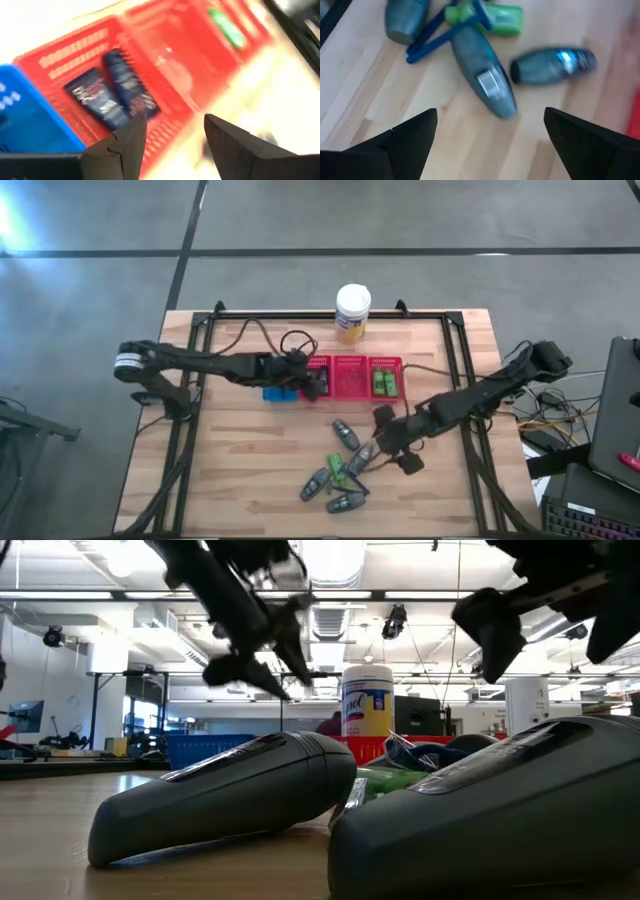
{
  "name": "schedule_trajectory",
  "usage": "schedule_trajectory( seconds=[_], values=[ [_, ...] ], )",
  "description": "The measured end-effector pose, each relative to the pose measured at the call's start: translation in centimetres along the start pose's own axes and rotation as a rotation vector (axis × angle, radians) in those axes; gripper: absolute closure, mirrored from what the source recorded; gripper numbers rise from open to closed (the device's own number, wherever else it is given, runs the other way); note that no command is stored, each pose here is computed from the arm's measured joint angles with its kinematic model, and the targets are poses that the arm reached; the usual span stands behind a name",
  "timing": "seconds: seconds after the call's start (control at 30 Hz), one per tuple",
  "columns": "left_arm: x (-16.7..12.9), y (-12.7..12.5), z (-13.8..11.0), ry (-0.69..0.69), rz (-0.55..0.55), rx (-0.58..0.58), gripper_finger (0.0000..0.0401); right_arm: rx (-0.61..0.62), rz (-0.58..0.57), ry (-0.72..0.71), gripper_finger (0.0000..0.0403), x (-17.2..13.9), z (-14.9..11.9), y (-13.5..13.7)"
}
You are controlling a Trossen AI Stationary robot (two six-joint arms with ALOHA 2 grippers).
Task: Pick & Place Travel size toiletries
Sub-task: Put the black deodorant into the middle red bin
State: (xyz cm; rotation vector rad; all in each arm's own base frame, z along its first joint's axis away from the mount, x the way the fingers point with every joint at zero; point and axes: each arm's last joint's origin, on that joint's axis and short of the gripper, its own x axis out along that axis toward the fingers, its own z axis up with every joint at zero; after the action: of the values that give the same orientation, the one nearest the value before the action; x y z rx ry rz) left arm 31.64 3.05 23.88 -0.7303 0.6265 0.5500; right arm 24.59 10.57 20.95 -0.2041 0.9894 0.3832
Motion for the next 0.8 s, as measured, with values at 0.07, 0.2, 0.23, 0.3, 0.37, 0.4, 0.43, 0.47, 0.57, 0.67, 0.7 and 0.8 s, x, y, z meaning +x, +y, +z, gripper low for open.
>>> schedule_trajectory(
  seconds=[0.07, 0.2, 0.23, 0.3, 0.37, 0.4, 0.43, 0.47, 0.57, 0.67, 0.7, 0.8],
  values=[
    [-1.7, -0.7, -0.3, 0.011, -0.054, 0.121, 0.0198, -0.055, 0.006, 0.016, 0.0039, 1.1, 0.6, 0.3],
    [-5.3, -1.6, -1.0, 0.011, -0.118, 0.279, 0.0197, -0.185, 0.014, 0.069, 0.0039, 3.1, 1.8, 0.5],
    [-6.2, -1.7, -1.2, 0.007, -0.137, 0.303, 0.0197, -0.212, 0.014, 0.069, 0.0039, 3.5, 2.4, 0.5],
    [-7.5, -1.9, -1.5, 0.005, -0.162, 0.345, 0.0197, -0.244, 0.015, 0.067, 0.0039, 4.2, 3.4, 0.5],
    [-8.6, -2.0, -1.5, -0.015, -0.190, 0.373, 0.0197, -0.251, 0.017, 0.075, 0.0040, 5.0, 4.3, 0.5],
    [-9.0, -2.0, -1.6, -0.022, -0.200, 0.381, 0.0197, -0.252, 0.022, 0.087, 0.0040, 5.6, 4.6, 0.5],
    [-9.3, -1.9, -1.6, -0.027, -0.207, 0.385, 0.0197, -0.254, 0.033, 0.099, 0.0040, 6.1, 4.9, 0.5],
    [-9.6, -1.8, -1.6, -0.033, -0.213, 0.384, 0.0197, -0.253, 0.041, 0.118, 0.0040, 6.5, 5.1, 0.6],
    [-10.0, -1.4, -1.7, -0.035, -0.214, 0.384, 0.0197, -0.251, 0.058, 0.235, 0.0042, 8.2, 4.9, 0.6],
    [-10.1, -1.0, -2.0, -0.038, -0.217, 0.386, 0.0197, -0.247, 0.065, 0.351, 0.0055, 9.6, 4.4, 0.6],
    [-10.0, -0.9, -2.2, -0.036, -0.214, 0.387, 0.0197, -0.248, 0.067, 0.368, 0.0060, 10.0, 4.4, 0.5],
    [-9.8, -0.2, -2.7, -0.023, -0.204, 0.385, 0.0197, -0.270, 0.070, 0.358, 0.0079, 10.6, 5.0, 0.5]
  ],
)
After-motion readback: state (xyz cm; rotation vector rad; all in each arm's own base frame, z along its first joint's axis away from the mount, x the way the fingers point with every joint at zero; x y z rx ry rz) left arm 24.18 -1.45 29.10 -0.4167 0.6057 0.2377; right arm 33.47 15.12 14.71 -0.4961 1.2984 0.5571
